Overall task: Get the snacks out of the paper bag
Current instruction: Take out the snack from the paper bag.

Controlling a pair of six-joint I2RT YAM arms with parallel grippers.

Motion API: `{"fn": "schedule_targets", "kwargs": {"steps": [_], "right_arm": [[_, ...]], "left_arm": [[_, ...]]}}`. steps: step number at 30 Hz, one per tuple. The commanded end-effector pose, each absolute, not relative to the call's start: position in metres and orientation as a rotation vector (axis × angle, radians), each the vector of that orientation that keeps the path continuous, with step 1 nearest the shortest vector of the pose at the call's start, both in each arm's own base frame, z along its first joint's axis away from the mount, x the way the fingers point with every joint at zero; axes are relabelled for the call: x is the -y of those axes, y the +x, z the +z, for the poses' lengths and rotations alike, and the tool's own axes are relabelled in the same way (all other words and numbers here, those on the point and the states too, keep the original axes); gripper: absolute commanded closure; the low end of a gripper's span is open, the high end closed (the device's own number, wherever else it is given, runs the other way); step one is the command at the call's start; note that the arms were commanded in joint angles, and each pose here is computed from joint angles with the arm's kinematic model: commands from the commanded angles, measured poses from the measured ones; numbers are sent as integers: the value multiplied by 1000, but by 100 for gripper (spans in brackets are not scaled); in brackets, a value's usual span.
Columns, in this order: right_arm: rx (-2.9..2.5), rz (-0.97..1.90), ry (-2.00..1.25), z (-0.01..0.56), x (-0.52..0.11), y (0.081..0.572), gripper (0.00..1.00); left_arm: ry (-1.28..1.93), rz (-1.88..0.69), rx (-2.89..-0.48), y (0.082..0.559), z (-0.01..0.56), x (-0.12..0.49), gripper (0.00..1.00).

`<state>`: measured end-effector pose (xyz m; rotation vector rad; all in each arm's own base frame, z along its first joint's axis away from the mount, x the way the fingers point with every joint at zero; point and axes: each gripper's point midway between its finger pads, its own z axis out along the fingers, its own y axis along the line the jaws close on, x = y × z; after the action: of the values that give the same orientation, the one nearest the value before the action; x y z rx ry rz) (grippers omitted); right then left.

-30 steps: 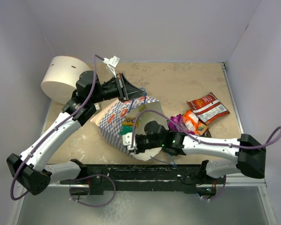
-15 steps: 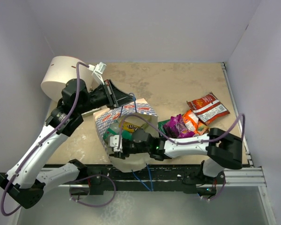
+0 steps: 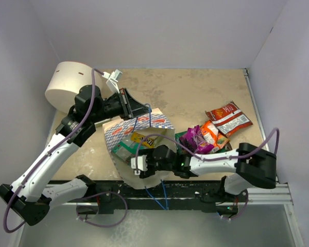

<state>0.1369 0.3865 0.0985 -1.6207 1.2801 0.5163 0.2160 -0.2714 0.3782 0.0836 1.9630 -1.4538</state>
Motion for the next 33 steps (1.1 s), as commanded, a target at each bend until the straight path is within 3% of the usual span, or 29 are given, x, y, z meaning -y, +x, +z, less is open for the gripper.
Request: {"fn": "schedule_targets", "kwargs": {"steps": [1, 11, 15, 17, 20, 26, 33], "right_arm": [[-1136, 373, -1737, 93, -394, 151, 30], [-1005, 258, -1798, 87, -432, 180, 27], [-1019, 266, -1790, 83, -444, 197, 31], [-1016, 272, -1808, 79, -447, 199, 39], [-1008, 282, -1822, 83, -444, 196, 63], [-1020, 339, -1770, 116, -428, 185, 99], [-1086, 531, -1657, 177, -405, 156, 100]], "left_arm": [[159, -1477, -1891, 211, 397, 273, 100], [147, -1461, -1880, 209, 401, 268, 100], [140, -1459, -1873, 209, 403, 268, 100], [138, -1458, -1870, 210, 405, 267, 100], [139, -1430, -1866, 211, 408, 265, 100], [95, -1358, -1879, 222, 406, 260, 100], [35, -1294, -1885, 239, 403, 258, 100]]}}
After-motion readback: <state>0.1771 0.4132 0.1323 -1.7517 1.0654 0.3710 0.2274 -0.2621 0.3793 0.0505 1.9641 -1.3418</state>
